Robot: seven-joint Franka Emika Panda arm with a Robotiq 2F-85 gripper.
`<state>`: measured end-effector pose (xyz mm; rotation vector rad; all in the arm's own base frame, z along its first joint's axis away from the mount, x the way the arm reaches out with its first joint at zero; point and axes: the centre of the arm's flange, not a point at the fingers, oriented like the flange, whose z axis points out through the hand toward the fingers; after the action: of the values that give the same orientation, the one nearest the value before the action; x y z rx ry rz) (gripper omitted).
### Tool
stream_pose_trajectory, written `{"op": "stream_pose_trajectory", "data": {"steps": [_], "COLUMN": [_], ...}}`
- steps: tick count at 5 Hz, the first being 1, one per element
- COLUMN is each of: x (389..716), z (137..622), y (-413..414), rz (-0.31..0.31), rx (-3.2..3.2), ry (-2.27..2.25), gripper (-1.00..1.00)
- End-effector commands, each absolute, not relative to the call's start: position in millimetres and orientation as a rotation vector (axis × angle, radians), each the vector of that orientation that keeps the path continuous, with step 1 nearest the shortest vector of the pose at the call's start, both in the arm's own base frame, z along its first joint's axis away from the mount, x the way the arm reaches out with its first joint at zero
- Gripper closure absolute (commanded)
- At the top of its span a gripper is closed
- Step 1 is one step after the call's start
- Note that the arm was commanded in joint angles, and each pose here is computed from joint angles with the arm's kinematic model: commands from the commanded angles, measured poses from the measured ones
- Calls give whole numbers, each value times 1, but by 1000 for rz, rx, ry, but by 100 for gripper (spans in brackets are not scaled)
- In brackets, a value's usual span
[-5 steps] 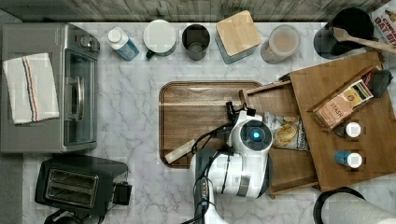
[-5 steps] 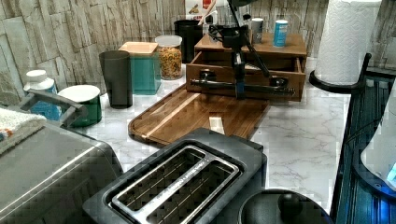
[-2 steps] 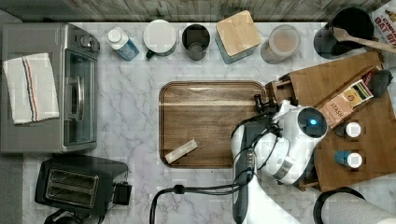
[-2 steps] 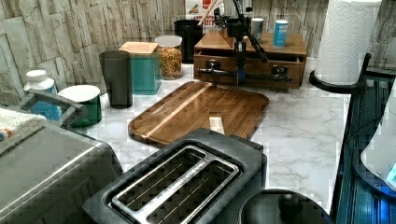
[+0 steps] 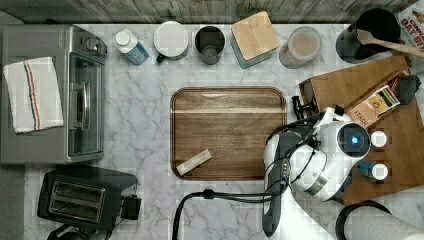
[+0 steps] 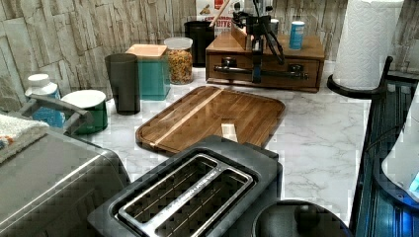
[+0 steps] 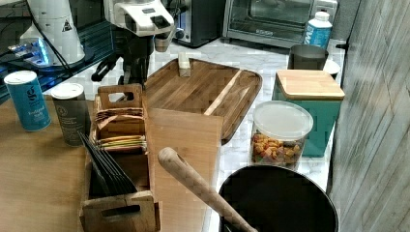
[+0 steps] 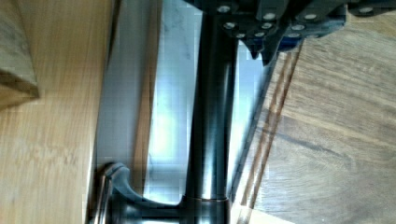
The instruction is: Close the drawer.
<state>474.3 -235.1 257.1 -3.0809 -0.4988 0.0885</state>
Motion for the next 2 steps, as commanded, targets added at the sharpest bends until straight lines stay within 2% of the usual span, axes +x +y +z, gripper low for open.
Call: {"op": "stream_pose_trajectory", "data": {"steps": [1, 2], "x": [482, 482], "z": [354, 354], "y": [-322, -322], "rz": [-347, -347], "rx": [-3301, -3301], "ry": [-473, -473], "gripper": [100, 100]}}
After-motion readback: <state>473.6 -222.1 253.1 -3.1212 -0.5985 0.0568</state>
